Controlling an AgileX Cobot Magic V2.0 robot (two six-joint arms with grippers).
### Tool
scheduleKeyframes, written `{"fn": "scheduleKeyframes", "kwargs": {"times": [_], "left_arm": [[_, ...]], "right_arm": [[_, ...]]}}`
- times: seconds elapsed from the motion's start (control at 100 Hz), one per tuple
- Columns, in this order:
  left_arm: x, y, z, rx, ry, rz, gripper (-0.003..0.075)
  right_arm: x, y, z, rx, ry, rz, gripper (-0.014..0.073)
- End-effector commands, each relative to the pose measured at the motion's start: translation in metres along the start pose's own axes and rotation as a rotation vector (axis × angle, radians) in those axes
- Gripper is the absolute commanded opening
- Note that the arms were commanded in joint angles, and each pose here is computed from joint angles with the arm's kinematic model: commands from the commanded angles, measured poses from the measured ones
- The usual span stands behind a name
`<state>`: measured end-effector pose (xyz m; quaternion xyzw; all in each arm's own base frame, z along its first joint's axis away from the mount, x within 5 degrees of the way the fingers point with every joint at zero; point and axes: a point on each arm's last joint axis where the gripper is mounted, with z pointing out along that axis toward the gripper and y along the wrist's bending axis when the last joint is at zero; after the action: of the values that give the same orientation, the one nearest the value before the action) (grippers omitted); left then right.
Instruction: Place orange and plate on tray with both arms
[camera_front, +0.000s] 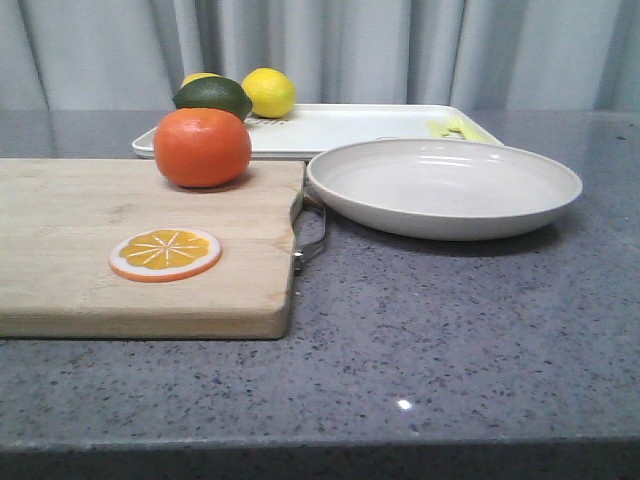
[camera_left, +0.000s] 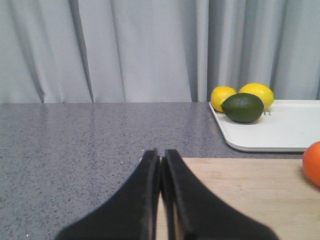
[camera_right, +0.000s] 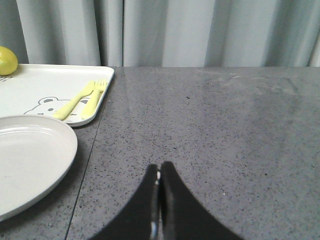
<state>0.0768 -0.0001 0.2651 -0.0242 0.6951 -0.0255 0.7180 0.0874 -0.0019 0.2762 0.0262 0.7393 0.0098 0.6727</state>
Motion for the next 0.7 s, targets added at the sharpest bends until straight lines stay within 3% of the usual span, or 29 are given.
{"fn": "scheduleKeyframes", "kwargs": {"times": [0.0, 0.33, 0.69], "left_arm": [[-0.026, -0.001, 0.009, -0.005, -0.088, -0.016, -0.0020], [-0.044, -0.002, 0.042, -0.013, -0.015, -0.015, -0.0020], [-0.043, -0.002, 0.044, -0.014, -0.017, -0.019, -0.0020]], "right_arm": [[-0.027, 0.001, 0.010, -0.002, -0.066, -0.013, -0.0066], [-0.038, 0.002, 0.032, -0.002, -0.018, -0.013, -0.0066], [-0.038, 0.002, 0.032, -0.002, -0.018, -0.013, -0.0066]]}}
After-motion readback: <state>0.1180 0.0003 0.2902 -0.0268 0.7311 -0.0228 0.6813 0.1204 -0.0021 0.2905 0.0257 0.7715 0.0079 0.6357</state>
